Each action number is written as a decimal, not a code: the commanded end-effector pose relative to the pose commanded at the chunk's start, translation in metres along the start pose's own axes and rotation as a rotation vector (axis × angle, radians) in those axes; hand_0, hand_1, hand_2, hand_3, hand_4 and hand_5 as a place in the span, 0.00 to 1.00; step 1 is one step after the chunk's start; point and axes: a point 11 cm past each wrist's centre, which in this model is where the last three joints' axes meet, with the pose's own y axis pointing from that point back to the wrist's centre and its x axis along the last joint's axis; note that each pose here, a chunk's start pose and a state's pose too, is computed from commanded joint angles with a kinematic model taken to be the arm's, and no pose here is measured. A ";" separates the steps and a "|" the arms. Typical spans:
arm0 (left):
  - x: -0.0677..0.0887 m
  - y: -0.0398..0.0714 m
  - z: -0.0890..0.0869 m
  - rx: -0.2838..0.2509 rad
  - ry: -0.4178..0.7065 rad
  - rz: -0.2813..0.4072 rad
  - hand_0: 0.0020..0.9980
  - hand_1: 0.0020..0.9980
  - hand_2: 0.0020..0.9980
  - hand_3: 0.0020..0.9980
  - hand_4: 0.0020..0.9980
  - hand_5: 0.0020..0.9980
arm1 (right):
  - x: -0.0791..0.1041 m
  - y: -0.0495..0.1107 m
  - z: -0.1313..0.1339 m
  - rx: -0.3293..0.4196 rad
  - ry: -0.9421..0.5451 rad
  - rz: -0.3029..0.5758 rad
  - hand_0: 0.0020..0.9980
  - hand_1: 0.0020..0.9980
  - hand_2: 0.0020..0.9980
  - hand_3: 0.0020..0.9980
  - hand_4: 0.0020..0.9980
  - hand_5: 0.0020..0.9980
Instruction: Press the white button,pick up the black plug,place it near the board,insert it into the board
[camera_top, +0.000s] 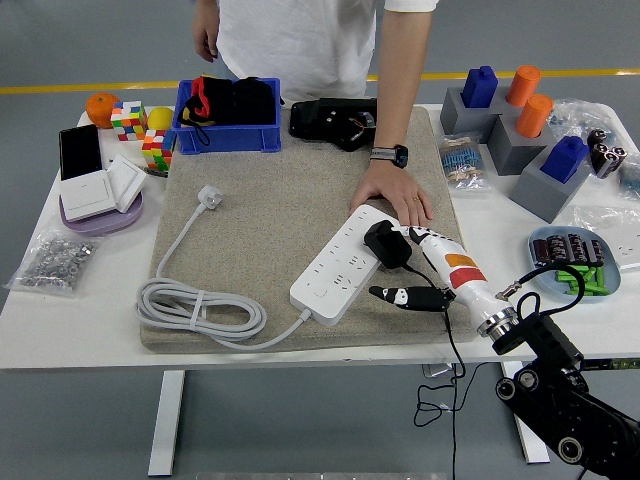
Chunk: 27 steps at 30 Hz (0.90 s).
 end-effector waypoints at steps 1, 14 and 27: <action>0.000 0.000 0.000 0.000 0.000 0.000 0.69 0.68 0.66 0.69 0.56 0.19 | 0.000 -0.001 0.000 0.001 0.002 -0.001 0.84 0.85 0.80 0.79 1.00 0.47; -0.001 0.000 -0.001 0.001 0.005 -0.002 0.69 0.68 0.66 0.69 0.56 0.20 | -0.003 -0.009 -0.002 0.007 0.011 -0.016 0.85 0.85 0.80 0.78 1.00 0.47; 0.000 0.000 0.000 -0.001 0.008 0.000 0.69 0.68 0.66 0.69 0.56 0.20 | -0.007 -0.022 -0.020 0.062 0.012 -0.036 0.85 0.85 0.79 0.78 1.00 0.47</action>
